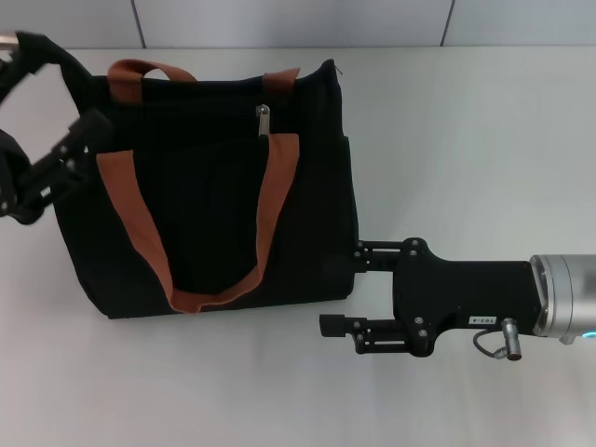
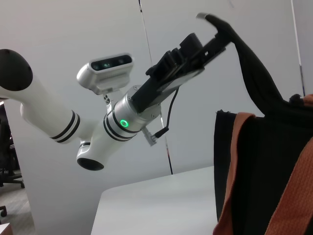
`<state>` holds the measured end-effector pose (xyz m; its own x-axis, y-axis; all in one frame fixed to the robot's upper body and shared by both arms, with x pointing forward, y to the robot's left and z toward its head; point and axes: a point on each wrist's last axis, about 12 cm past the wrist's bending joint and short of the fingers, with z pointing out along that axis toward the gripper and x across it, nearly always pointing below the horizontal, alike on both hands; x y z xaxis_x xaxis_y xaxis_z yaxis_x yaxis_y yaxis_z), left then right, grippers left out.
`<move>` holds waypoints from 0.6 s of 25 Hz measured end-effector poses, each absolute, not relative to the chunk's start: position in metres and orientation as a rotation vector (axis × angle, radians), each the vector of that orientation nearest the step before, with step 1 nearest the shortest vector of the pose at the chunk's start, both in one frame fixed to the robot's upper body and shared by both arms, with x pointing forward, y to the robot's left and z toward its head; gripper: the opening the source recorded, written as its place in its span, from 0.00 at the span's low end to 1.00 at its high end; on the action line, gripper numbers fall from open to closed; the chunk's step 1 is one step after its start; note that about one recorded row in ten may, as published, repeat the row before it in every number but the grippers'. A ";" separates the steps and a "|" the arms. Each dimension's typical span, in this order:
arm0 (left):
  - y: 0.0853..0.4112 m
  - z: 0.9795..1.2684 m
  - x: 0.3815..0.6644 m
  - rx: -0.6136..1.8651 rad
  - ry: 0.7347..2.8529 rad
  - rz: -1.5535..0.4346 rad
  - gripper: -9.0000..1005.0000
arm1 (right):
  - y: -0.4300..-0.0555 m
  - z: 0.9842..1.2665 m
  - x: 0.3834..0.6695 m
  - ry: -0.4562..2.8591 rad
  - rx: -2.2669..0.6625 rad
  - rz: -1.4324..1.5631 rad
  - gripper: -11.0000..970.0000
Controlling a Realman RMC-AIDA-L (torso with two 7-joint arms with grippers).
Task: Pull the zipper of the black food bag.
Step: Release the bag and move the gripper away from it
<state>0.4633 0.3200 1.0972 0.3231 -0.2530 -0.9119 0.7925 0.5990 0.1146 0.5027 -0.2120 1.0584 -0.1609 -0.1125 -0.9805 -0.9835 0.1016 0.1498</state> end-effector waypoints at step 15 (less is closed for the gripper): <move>0.330 1.098 0.457 0.573 0.847 -0.329 0.83 | -0.213 1.057 0.504 1.466 -1.138 1.180 0.70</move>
<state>0.4568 0.3303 1.0980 0.6254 -0.0493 -0.7787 0.4899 0.8016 0.3427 0.5037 -0.2127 1.0575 -0.1627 -0.1142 -0.9800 -0.9817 0.1179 0.1493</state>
